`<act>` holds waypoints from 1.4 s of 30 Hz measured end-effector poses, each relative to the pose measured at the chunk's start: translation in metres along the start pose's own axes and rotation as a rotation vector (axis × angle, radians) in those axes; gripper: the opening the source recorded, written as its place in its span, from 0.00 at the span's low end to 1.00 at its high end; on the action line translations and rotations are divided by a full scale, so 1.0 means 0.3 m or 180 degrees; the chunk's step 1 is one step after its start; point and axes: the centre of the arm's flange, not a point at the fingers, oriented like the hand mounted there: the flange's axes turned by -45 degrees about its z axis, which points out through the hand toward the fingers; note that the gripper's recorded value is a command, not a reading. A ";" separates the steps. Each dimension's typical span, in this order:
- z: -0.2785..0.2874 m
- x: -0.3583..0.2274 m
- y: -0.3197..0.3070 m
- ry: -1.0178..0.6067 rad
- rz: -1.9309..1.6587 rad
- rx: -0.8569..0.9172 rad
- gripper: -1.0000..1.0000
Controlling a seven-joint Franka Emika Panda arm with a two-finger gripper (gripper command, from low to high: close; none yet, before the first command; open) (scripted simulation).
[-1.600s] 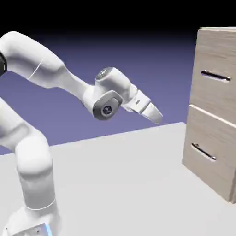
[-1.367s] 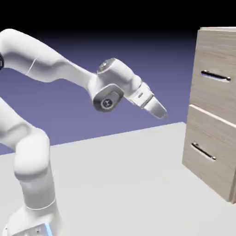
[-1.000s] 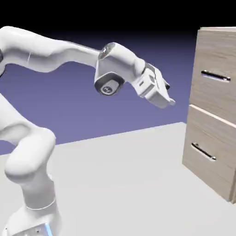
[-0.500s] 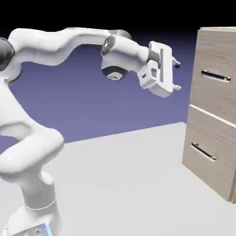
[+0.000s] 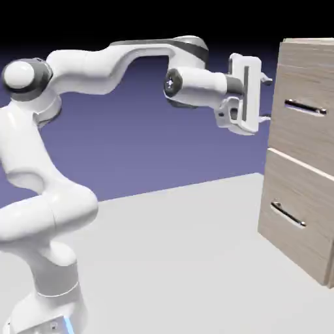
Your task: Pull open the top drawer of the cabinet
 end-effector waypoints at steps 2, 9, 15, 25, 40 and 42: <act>0.043 -0.010 0.014 0.0004 0.0158 0.0094 0.50; 0.204 -0.036 0.085 0.0018 0.0739 0.0426 0.50; 0.312 -0.040 0.098 0.0029 0.0918 0.0535 0.50; 0.301 -0.039 0.106 0.0027 0.0928 0.0532 0.00; -0.200 -0.055 0.188 0.0027 0.0929 0.0534 0.00; -0.278 -0.058 0.201 0.0027 0.0929 0.0534 0.00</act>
